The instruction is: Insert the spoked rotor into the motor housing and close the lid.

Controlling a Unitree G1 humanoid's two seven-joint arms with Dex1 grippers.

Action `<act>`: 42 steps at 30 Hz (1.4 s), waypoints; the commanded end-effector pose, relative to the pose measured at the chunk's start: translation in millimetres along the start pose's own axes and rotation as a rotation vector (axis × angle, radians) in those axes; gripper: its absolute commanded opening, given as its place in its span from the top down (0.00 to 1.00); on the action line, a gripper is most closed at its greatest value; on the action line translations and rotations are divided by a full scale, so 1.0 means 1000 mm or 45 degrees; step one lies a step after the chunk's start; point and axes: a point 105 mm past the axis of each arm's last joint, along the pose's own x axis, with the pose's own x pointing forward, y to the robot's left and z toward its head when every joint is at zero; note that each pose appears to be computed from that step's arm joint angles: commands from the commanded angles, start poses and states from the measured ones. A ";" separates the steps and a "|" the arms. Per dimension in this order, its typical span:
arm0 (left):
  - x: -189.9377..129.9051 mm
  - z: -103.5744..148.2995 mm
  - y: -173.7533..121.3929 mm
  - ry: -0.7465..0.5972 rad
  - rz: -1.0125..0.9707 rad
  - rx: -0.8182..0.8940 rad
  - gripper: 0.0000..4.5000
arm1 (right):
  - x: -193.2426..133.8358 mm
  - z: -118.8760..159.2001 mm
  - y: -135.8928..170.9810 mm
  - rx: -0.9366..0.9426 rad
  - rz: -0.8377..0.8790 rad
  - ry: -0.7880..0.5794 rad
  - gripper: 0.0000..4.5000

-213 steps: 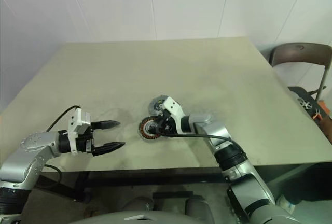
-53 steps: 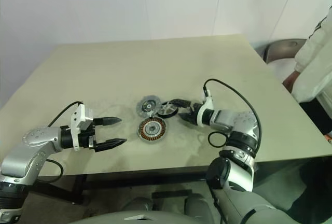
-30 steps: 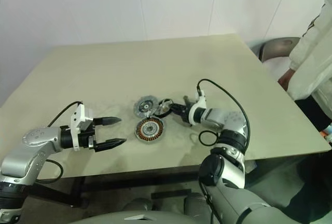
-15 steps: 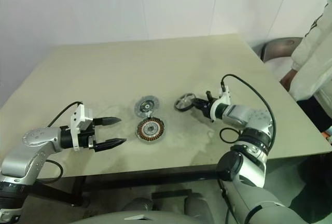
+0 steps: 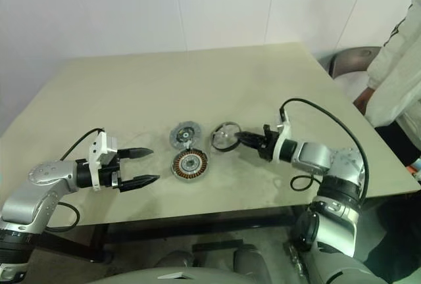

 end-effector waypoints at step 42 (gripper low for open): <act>-0.006 0.005 -0.006 -0.036 0.015 0.041 0.00 | 0.064 -0.049 0.021 -0.022 0.027 0.262 0.92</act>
